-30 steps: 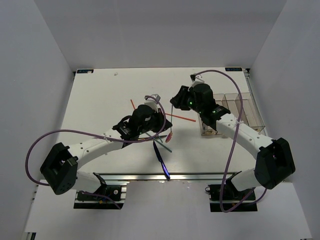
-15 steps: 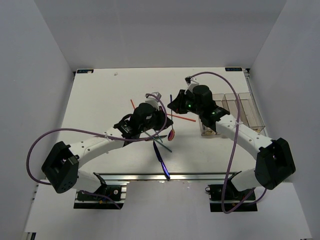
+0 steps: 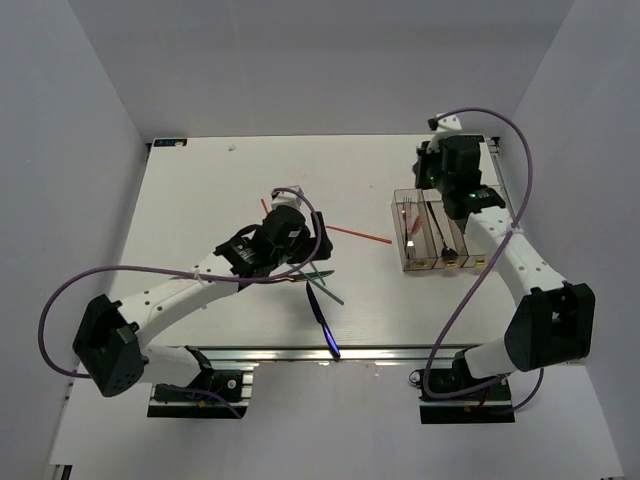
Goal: Sort the eating utensils into containers
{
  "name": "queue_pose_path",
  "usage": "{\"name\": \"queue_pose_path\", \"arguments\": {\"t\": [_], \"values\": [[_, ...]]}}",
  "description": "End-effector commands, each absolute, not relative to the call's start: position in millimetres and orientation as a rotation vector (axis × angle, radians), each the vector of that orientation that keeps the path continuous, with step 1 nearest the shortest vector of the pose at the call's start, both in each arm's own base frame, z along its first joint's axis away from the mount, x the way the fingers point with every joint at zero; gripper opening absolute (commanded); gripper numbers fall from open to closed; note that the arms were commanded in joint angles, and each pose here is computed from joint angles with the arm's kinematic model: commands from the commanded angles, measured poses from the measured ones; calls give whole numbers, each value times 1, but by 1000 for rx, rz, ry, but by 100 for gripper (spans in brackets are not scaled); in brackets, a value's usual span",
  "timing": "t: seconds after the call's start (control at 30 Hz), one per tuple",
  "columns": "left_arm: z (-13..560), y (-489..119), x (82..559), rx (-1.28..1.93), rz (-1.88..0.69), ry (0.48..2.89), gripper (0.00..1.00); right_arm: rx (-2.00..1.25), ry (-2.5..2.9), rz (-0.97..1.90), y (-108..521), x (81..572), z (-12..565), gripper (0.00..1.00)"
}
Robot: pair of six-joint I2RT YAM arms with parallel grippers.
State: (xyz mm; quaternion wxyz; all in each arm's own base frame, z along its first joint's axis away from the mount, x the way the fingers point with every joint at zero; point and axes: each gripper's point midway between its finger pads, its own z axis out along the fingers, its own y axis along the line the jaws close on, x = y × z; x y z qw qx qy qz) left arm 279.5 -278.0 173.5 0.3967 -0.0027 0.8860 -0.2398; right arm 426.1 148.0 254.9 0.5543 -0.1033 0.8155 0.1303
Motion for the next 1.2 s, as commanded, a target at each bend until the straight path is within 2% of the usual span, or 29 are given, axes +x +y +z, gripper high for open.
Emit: {"name": "queue_pose_path", "arguments": {"t": [0.0,0.13,0.33,0.53,1.03,1.13,1.17], "values": [[194,-236,261,16,-464,2246,98,-279,1961,-32,84,446,236,0],[209,-215,243,77,-453,2220,98,-183,1955,-152,41,465,224,0],[202,-187,225,121,-373,2246,98,-173,2034,-251,15,476,198,0],[190,-167,213,133,-339,2235,98,-156,2088,-241,16,476,170,0],[199,-167,209,112,-408,2176,98,-49,2145,-222,14,475,158,0],[198,-167,210,114,-405,2178,98,-35,2141,-193,17,473,162,19],[199,-167,210,114,-406,2177,98,-35,2139,-174,20,473,163,30]]}}
